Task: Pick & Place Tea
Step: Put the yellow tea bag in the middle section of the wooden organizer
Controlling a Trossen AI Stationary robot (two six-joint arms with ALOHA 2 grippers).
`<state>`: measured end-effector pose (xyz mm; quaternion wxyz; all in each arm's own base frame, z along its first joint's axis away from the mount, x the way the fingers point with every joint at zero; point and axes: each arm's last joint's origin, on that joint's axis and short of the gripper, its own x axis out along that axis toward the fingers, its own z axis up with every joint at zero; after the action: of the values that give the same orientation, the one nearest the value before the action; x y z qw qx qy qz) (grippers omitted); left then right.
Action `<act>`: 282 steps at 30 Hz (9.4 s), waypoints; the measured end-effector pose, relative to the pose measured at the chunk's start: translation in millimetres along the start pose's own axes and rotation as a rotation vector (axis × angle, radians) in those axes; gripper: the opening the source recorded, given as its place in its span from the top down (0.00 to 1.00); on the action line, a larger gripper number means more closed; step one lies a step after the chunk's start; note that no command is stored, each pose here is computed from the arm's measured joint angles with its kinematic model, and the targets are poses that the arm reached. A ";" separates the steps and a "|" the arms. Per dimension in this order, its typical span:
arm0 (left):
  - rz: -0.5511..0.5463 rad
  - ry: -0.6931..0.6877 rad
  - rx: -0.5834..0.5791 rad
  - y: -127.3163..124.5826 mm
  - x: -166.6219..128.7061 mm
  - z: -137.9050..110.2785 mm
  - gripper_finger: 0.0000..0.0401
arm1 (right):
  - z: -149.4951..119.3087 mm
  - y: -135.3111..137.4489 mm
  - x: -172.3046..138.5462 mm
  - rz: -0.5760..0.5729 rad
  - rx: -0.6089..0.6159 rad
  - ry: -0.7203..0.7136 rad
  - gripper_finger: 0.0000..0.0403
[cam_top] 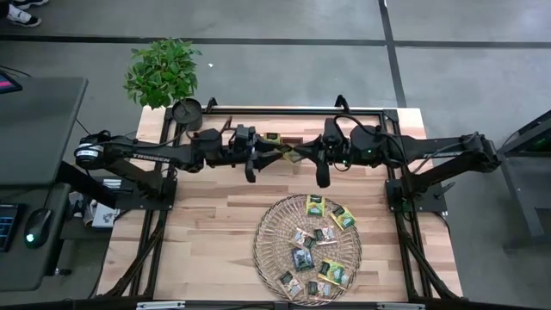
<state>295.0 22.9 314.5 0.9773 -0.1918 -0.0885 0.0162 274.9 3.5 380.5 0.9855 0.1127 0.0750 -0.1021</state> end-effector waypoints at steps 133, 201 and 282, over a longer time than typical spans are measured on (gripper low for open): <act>0.481 0.989 0.228 187.0 19.8 -29.7 0.67 | -13.5 -15.7 -48.5 -0.130 0.097 0.269 0.50; -0.025 0.871 -0.173 61.3 93.8 -121.1 0.66 | -243.3 16.1 12.2 -0.191 0.291 0.961 1.00; 0.266 0.782 -0.531 68.4 109.4 -173.1 0.61 | -256.7 2.6 23.8 -0.347 0.488 0.977 1.00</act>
<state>433.9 29.0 149.2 0.8441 -0.4358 0.3092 0.0447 266.4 62.6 129.6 0.7508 0.3573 0.5133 -0.2126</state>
